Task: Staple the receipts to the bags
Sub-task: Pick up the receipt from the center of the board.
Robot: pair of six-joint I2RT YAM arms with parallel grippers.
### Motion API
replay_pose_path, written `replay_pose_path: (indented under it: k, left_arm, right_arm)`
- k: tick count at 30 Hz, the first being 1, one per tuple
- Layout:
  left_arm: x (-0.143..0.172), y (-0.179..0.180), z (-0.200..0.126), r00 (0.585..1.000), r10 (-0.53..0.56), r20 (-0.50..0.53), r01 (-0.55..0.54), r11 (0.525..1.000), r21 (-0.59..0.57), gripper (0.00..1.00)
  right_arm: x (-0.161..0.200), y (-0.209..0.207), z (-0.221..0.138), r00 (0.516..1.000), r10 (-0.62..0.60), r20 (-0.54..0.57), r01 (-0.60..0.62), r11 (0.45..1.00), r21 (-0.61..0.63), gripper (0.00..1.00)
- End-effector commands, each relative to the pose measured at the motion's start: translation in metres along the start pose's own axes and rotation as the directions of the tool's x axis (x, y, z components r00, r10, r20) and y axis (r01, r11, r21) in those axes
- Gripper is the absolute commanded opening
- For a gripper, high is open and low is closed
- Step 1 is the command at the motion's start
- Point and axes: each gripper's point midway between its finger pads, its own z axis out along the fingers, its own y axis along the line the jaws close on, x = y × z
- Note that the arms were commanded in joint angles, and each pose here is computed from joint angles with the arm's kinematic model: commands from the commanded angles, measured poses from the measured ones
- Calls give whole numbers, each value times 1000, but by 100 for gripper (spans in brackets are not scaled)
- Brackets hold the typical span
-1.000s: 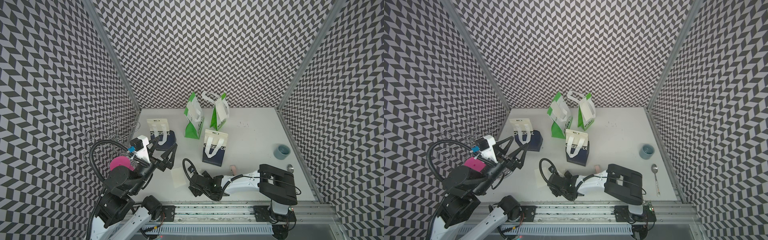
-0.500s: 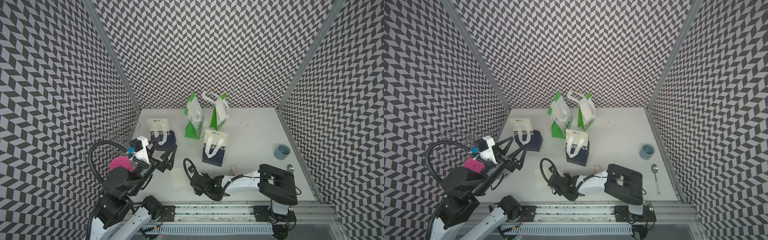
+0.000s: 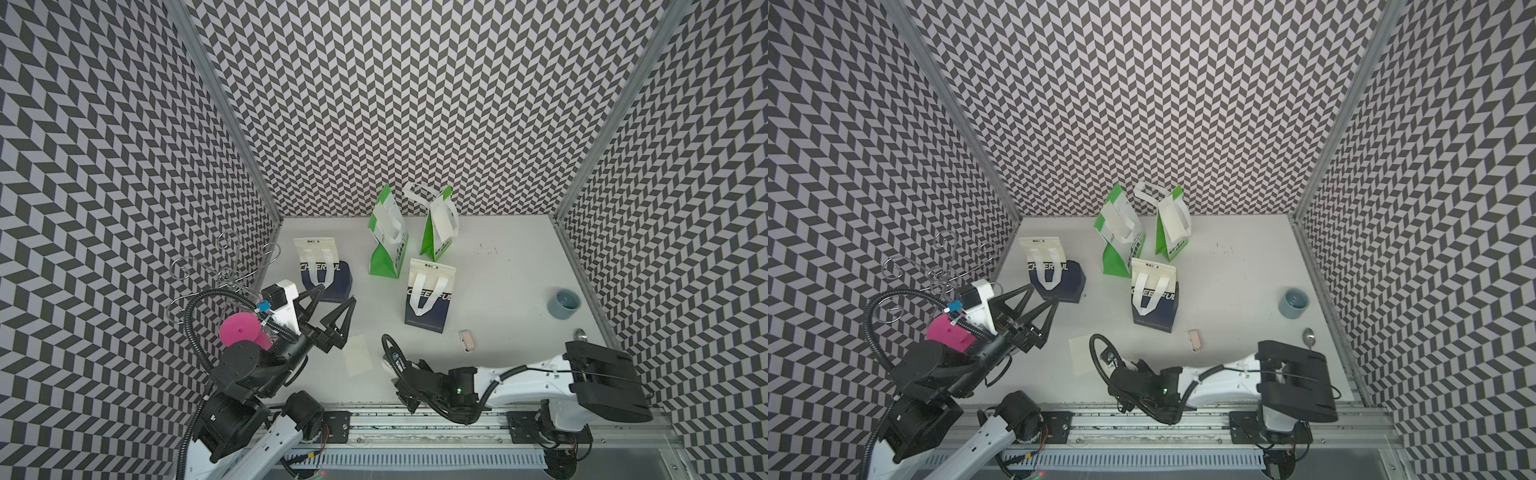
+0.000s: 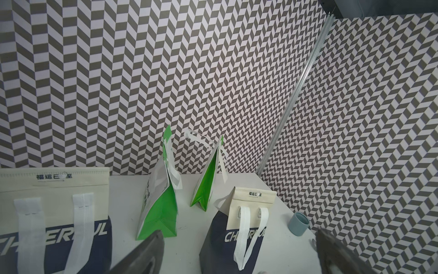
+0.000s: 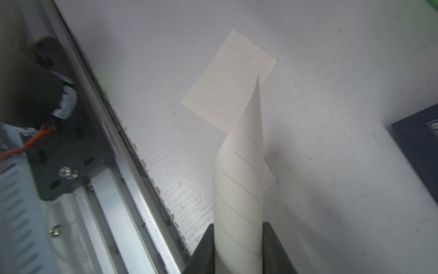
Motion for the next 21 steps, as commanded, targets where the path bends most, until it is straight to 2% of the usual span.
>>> replay_pose_path:
  k: [1,8,13,17,21]
  left_arm:
    - [14,-7,2,994,-105,-41,107,993,58,100]
    - [69,-22,17,957,-197,-214,237,955,180,96]
    - [95,-29,24,924,-234,-301,308,924,227,91]
    - [102,-31,28,906,-253,-340,340,912,229,86]
    - [113,-25,31,880,-276,-387,363,916,173,85]
  right_arm:
    - [-44,0,-35,984,38,171,-37,999,-6,31]
    - [-87,-7,-90,944,59,324,-52,998,-30,31]
    - [-105,-11,-103,924,43,379,-44,999,-6,31]
    - [-114,-15,-104,919,23,394,-42,998,40,31]
    - [-126,-18,-108,904,1,427,-39,996,80,31]
